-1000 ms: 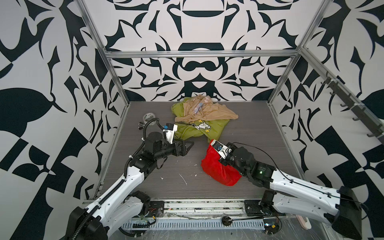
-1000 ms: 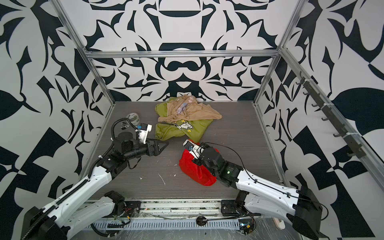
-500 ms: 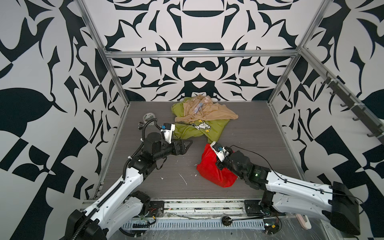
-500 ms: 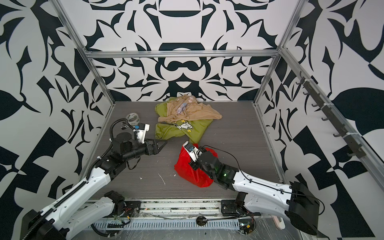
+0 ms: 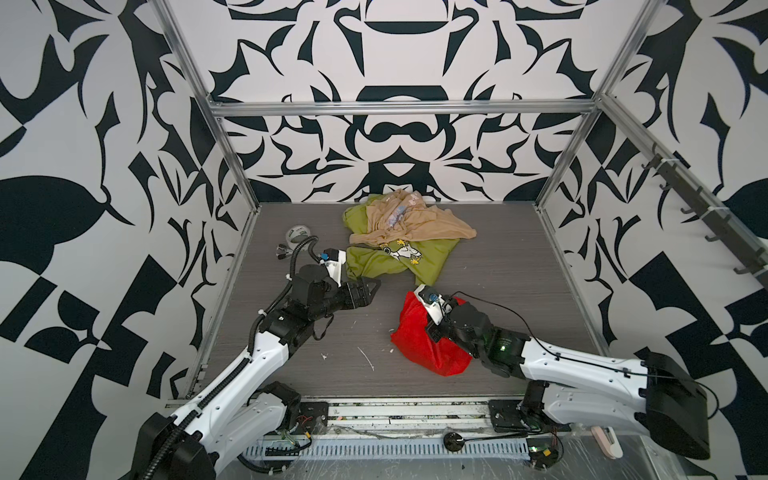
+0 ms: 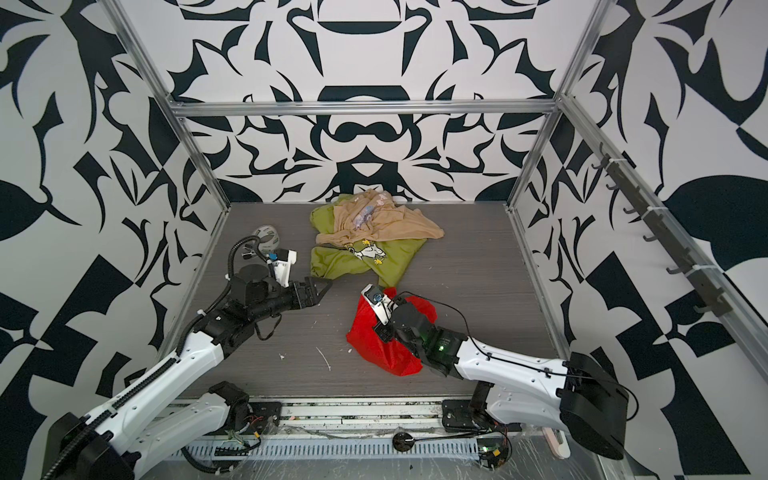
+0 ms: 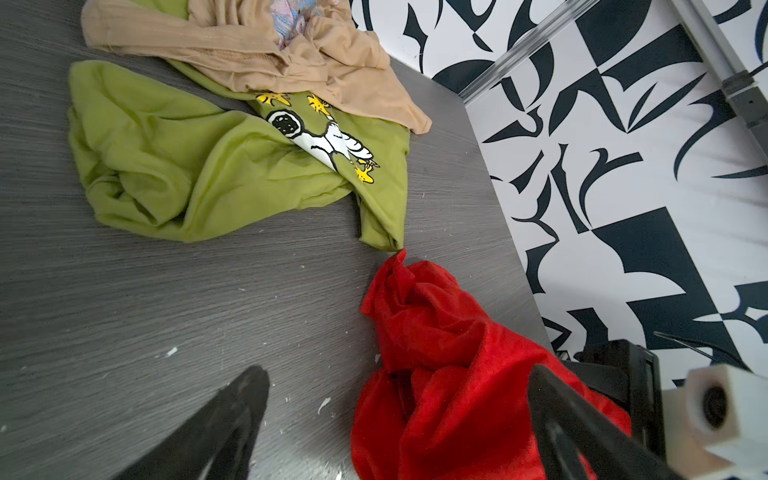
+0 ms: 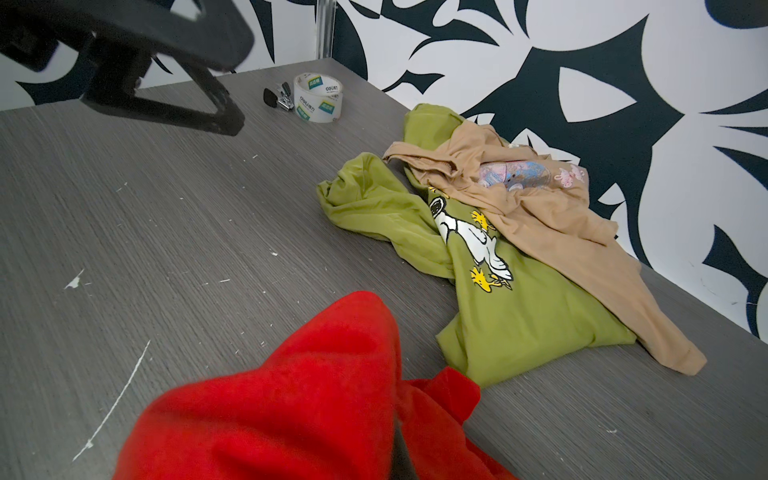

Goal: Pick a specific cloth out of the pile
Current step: 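Carry the red shirt with the right gripper toward the robot and lower it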

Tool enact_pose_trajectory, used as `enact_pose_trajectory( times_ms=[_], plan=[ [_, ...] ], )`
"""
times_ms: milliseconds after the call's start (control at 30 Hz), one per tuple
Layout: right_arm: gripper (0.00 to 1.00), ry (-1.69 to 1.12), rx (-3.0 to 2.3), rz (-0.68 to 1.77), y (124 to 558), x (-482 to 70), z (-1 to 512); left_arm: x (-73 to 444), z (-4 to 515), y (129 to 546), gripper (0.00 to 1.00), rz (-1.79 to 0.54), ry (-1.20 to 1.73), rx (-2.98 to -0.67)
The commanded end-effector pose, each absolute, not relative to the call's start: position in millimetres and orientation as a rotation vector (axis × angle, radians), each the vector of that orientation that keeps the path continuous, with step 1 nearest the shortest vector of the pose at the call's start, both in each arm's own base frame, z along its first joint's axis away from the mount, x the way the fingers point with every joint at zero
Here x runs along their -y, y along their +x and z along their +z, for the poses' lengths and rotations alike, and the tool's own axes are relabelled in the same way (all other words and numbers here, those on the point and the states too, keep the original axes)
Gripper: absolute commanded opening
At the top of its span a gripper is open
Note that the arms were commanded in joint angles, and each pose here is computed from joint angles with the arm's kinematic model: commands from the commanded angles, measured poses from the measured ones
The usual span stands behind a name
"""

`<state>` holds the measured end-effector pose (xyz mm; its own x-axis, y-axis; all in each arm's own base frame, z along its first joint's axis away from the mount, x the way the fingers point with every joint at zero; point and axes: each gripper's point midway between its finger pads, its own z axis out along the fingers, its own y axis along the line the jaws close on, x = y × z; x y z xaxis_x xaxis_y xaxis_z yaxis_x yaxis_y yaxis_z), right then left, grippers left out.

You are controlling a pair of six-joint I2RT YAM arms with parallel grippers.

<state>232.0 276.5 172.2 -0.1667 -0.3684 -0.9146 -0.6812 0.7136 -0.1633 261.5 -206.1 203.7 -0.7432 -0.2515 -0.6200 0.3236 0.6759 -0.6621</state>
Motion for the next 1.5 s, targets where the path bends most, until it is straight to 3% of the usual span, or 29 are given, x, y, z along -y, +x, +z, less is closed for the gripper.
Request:
enact_pose_trajectory(
  times_ms=[0,833,1467],
  plan=[
    [0.0,-0.772,-1.72,0.406,235,-287,200,203,213,266,0.99,-1.013,0.035,-2.163],
    [0.0,-0.903,-1.781,0.401,210,-315,145,202,195,266,0.99,-0.997,0.028,-2.191],
    [0.02,-1.061,-1.814,0.53,185,-371,82,192,195,260,1.0,-0.959,0.022,-2.168]
  ],
)
